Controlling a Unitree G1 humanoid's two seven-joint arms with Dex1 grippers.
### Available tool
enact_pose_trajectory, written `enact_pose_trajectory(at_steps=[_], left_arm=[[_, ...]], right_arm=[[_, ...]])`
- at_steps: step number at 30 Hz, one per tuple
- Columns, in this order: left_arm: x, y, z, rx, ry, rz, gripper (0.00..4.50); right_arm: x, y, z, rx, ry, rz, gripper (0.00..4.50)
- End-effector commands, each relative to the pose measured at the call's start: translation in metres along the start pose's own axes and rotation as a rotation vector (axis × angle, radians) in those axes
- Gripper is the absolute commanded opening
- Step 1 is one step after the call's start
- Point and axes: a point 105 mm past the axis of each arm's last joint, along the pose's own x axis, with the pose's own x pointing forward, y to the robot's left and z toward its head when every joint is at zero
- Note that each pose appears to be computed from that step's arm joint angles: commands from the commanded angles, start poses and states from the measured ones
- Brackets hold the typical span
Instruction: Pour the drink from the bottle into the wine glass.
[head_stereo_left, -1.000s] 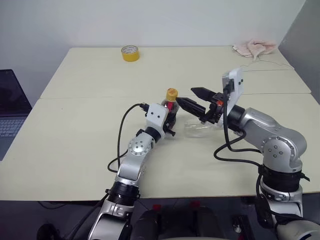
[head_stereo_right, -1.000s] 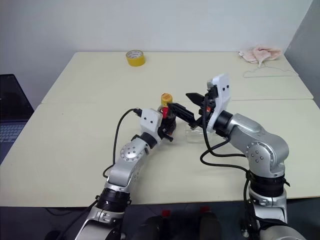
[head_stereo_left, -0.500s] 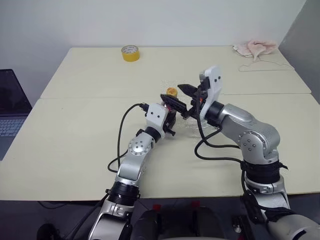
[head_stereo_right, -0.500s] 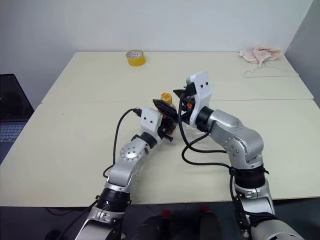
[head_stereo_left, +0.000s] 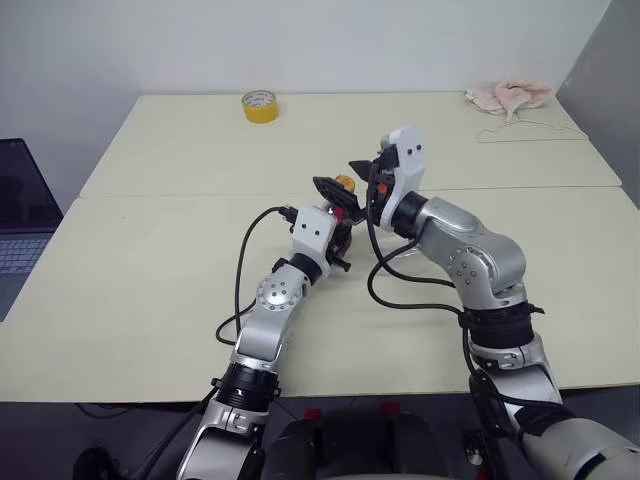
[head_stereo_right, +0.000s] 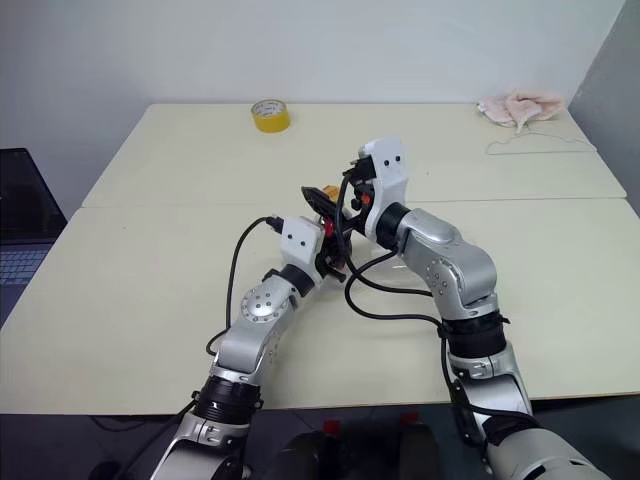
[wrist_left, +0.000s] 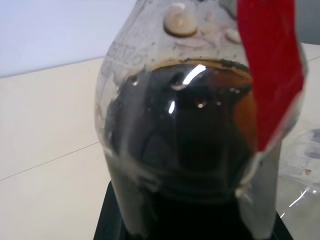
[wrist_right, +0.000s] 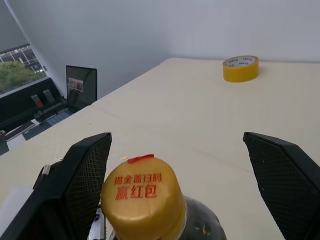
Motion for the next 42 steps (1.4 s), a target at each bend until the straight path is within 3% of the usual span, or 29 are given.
enact_pose_trajectory(at_steps=[1, 42], left_arm=[[0.002, -0.002, 0.023, 0.026, -0.090, -0.001, 0.90], [0.001, -0.003, 0.021, 0.025, -0.083, -0.017, 0.90]], right_arm=[[0.001, 0.001, 0.016, -0.025, -0.053, -0.003, 4.50], [-0.052, -0.037, 0.010, -0.056, -0.012, -0.102, 4.50]])
